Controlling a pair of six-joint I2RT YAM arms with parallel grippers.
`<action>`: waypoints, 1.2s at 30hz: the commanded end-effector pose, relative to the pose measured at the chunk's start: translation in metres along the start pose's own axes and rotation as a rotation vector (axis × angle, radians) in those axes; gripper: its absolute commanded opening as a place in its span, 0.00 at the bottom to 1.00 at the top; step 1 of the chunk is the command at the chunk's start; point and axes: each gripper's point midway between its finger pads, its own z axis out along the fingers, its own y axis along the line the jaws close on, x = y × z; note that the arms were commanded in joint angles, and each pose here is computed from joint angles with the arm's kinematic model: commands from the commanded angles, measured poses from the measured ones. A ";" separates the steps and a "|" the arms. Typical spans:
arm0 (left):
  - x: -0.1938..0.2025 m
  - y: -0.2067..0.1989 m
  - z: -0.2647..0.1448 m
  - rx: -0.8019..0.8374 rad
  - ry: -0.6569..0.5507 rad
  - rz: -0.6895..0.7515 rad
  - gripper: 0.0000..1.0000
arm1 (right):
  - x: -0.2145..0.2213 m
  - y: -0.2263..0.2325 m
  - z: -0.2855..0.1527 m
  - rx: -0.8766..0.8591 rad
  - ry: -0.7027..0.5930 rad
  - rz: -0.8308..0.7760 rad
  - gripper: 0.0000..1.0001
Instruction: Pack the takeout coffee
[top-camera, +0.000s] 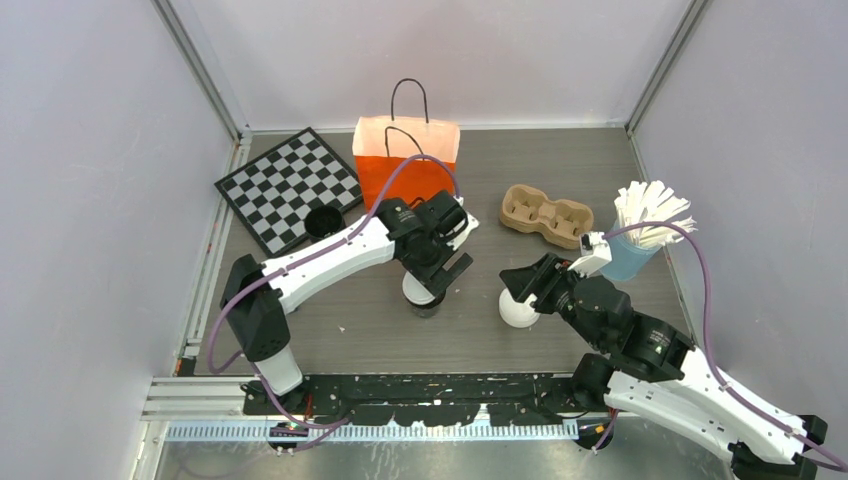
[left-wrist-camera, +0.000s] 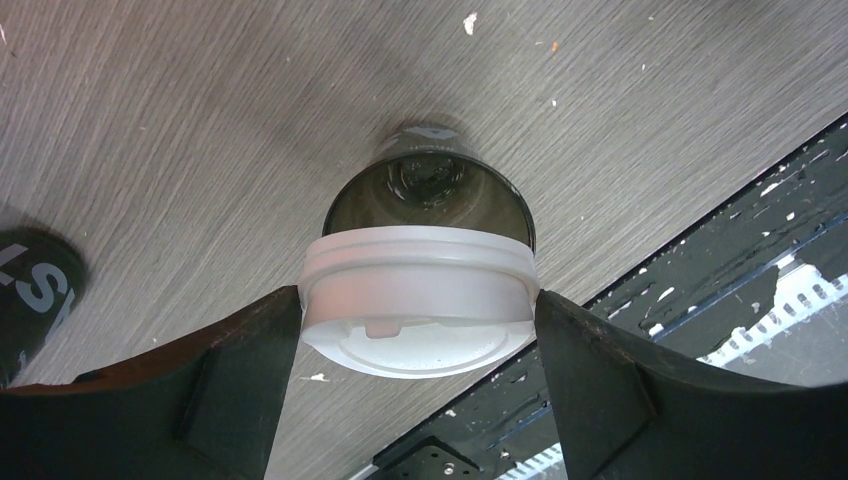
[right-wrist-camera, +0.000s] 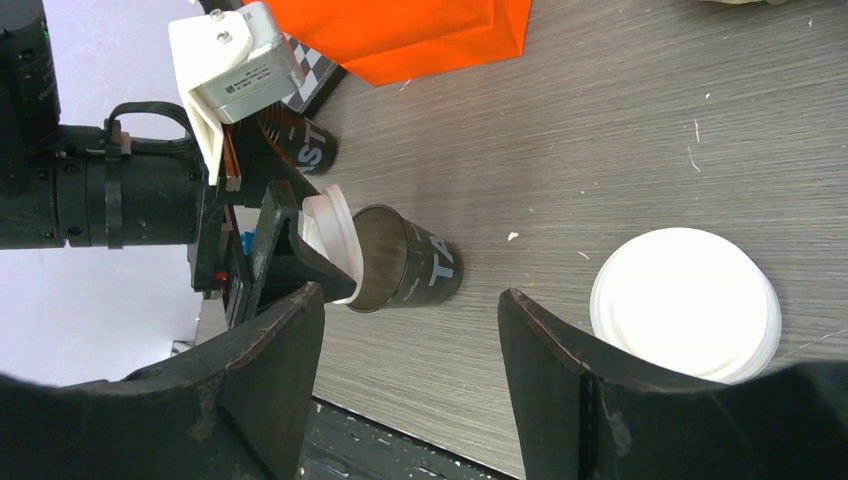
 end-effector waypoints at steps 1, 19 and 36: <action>0.001 0.003 -0.014 -0.015 0.008 0.025 0.86 | -0.020 0.015 -0.009 -0.049 -0.054 0.024 0.69; -0.002 -0.005 0.010 0.018 0.064 0.042 0.89 | -0.026 0.011 -0.016 -0.047 -0.074 0.020 0.69; -0.002 -0.012 0.012 0.058 0.073 0.043 1.00 | -0.026 0.005 -0.018 -0.029 -0.083 0.011 0.68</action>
